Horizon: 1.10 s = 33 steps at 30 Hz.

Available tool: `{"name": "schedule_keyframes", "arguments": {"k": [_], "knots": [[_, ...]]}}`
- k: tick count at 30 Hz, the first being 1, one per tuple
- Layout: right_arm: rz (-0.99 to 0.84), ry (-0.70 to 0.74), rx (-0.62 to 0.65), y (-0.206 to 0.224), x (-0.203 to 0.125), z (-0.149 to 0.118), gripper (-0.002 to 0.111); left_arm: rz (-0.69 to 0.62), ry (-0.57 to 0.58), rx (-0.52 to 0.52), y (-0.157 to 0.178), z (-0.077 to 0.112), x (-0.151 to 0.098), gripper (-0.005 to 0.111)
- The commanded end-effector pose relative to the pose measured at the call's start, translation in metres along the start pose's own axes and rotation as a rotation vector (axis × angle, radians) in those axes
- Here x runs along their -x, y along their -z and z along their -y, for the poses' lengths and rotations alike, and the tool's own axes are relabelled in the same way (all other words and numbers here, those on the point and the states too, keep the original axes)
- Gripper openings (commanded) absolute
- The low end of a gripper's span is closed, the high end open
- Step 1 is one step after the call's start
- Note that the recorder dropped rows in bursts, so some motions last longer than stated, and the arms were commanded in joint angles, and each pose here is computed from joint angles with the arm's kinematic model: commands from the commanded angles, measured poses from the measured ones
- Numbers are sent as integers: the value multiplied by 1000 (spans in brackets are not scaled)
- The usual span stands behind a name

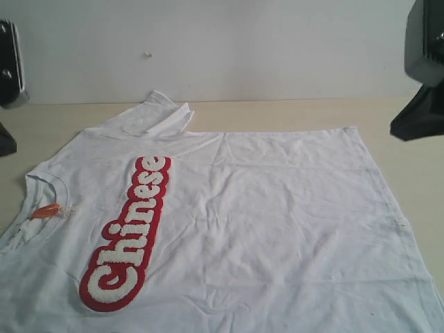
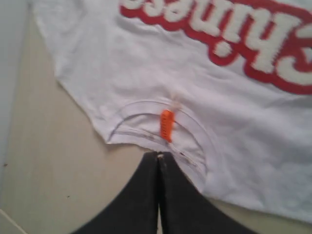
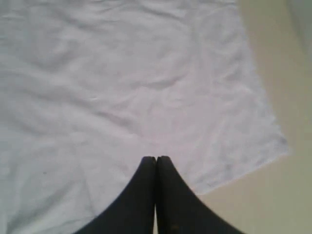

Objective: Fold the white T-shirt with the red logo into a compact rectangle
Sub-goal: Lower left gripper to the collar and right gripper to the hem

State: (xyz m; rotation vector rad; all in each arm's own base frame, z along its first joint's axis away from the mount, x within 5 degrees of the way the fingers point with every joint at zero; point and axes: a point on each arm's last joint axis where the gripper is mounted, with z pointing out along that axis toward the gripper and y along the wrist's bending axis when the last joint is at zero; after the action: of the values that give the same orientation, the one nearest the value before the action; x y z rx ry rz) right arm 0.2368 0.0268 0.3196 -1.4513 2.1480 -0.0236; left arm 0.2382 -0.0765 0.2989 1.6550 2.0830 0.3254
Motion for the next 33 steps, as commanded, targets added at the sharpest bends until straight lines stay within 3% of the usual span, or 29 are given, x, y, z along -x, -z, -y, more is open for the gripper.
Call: {"name": "schedule_keyframes", "arguments": {"k": [1, 4, 6, 9, 12, 13, 16, 18, 19, 20, 23, 28, 31, 33], "knots": [[-11, 45, 173, -22, 3, -3, 0, -27, -80, -116, -7, 8, 1, 0], [-99, 70, 206, -37, 4, -6, 1, -68, -93, -191, -11, 13, -2, 0], [-158, 109, 213, -43, 5, -8, 7, -69, -91, -205, -13, 14, -2, 0], [-206, 160, 224, -50, 9, -12, 24, -69, -82, -230, -16, 15, -1, 0], [-206, 197, 238, -54, 16, -17, 51, -68, -80, -234, -16, 16, -1, 7], [-203, 208, 247, -54, 18, -20, 69, -68, -80, -234, -16, 16, -1, 20], [-215, 217, 258, -54, 18, -21, 94, -67, -79, -234, -16, 16, -1, 59], [-231, 217, 283, -54, 17, -23, 104, -65, -79, -231, -16, 16, -1, 86], [-240, 217, 299, -55, 16, -24, 105, -62, -77, -230, -16, 15, 0, 100], [-246, 216, 311, -55, 15, -24, 105, -55, -56, -240, -16, 16, 1, 105], [-248, 216, 314, -55, 15, -25, 105, 7, 29, -284, -15, 20, 7, 105], [-245, 216, 308, -55, 15, -24, 105, 51, 67, -306, -14, 22, 12, 105], [-239, 220, 287, -56, 16, -22, 105, 47, 45, -306, -19, 21, 12, 105], [-232, 225, 268, -56, 17, -21, 105, 18, -74, -321, -25, 20, 7, 105]]}}
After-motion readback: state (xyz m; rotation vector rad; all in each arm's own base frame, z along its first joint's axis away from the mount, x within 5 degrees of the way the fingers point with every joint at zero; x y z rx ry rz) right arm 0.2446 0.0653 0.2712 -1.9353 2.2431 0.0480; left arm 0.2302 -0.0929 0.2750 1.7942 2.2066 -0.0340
